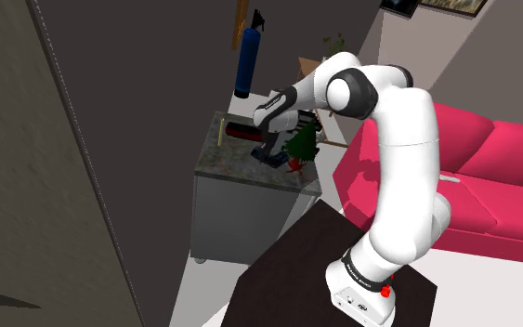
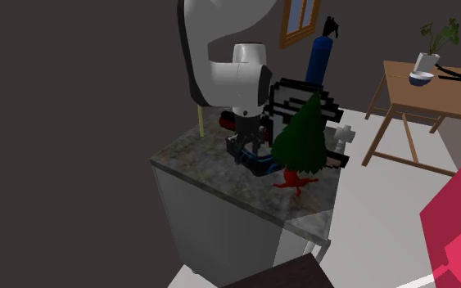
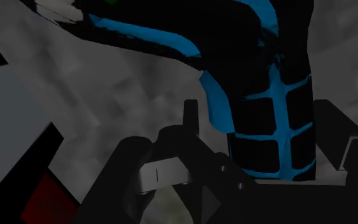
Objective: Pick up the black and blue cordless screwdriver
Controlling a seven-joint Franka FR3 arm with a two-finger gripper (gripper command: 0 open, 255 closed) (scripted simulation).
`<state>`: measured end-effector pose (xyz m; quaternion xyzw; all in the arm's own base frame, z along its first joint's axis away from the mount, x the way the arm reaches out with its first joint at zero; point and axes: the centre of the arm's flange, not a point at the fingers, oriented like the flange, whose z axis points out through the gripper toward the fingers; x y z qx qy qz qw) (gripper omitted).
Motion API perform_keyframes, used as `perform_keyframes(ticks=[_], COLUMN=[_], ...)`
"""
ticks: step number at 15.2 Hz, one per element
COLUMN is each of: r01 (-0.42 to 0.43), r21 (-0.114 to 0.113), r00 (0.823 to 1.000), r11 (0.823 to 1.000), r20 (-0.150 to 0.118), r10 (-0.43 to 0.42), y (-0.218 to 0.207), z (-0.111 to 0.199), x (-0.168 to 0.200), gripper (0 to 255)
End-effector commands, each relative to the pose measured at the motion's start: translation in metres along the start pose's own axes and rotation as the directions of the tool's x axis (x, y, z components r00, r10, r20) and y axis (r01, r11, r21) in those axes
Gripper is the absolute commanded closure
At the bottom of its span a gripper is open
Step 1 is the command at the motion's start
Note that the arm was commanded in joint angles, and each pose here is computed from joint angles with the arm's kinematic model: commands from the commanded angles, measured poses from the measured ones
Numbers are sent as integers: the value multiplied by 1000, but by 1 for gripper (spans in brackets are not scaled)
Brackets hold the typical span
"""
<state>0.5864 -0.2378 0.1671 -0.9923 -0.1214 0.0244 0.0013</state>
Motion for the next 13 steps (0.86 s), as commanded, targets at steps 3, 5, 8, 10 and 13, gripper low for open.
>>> perform_keyframes(ticks=[3, 5, 8, 10, 13], r01=[-2, -2, -2, -2, -2], r21=[0, 0, 0, 0, 0], r00=[1000, 1000, 1000, 1000, 1000], r11=[1000, 1000, 1000, 1000, 1000], r20=[1, 1, 1, 1, 1], r10=[2, 2, 2, 2, 2], y=[1, 1, 1, 1, 1], z=[-20, -30, -46, -57, -63], x=[-1, -2, -2, -3, -3], gripper=[255, 255, 255, 255, 255])
